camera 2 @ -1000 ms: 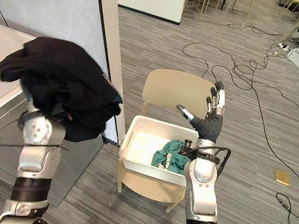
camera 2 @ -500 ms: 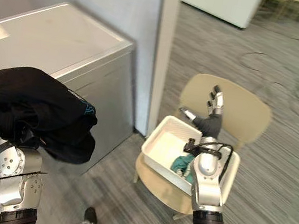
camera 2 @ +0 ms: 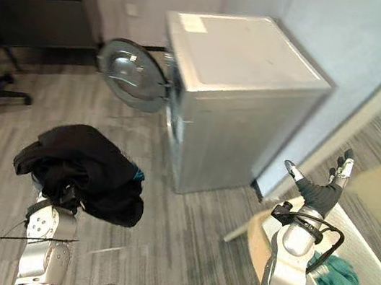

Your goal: Pick up the laundry basket with both hands and put the clothes into the washing machine.

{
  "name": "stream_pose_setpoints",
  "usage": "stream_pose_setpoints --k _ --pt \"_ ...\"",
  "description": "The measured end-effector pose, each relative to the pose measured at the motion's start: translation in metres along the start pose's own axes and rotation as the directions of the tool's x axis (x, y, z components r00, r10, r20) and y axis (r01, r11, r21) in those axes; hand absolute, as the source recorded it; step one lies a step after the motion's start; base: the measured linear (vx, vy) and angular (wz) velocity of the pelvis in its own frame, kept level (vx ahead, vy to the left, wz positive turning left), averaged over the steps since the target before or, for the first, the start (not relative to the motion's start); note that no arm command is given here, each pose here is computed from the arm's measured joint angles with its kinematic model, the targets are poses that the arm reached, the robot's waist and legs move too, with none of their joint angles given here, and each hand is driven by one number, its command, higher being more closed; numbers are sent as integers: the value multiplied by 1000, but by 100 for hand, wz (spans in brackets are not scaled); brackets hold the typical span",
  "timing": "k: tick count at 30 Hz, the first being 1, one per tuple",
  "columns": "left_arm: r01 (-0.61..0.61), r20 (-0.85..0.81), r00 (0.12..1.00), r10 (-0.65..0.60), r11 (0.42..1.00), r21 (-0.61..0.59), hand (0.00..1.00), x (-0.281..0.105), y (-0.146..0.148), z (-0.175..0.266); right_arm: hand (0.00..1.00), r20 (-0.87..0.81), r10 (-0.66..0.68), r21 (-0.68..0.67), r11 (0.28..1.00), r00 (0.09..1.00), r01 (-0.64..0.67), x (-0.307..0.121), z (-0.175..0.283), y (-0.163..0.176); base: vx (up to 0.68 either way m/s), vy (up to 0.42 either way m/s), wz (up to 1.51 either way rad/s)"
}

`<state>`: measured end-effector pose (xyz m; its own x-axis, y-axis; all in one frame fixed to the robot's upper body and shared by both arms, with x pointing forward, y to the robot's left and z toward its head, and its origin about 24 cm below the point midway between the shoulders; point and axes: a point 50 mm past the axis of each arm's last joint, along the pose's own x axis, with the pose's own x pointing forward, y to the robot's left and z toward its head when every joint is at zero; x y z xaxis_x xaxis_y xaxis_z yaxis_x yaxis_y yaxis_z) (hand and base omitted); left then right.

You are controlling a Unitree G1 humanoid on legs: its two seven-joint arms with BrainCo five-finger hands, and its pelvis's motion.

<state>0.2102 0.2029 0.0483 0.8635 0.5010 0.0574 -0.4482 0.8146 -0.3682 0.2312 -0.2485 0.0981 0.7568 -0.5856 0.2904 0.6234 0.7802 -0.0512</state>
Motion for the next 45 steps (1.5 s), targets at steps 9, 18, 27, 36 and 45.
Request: stream_pose_setpoints --k 9,18,27,36,45 --pt "95 -132 987 -90 995 36 100 -19 -4 -25 0 -74 30 -37 999 997 -33 -30 -13 -13 8 61 106" --pt "201 -224 956 -188 979 39 100 -25 -22 -44 0 -89 67 -11 998 994 -68 -39 -15 -5 334 6 61" --pt "201 -301 935 -187 979 17 100 -32 -18 -58 0 -63 163 130 980 985 -154 -47 -2 25 541 82 -47" --pt "139 -363 923 -132 990 -6 100 -38 -8 -66 0 -127 190 97 979 974 -178 -57 -14 33 319 467 -96" --pt "198 -394 903 -171 980 27 100 -48 3 -67 0 -300 134 -156 970 944 -187 -90 -51 4 154 251 -151"
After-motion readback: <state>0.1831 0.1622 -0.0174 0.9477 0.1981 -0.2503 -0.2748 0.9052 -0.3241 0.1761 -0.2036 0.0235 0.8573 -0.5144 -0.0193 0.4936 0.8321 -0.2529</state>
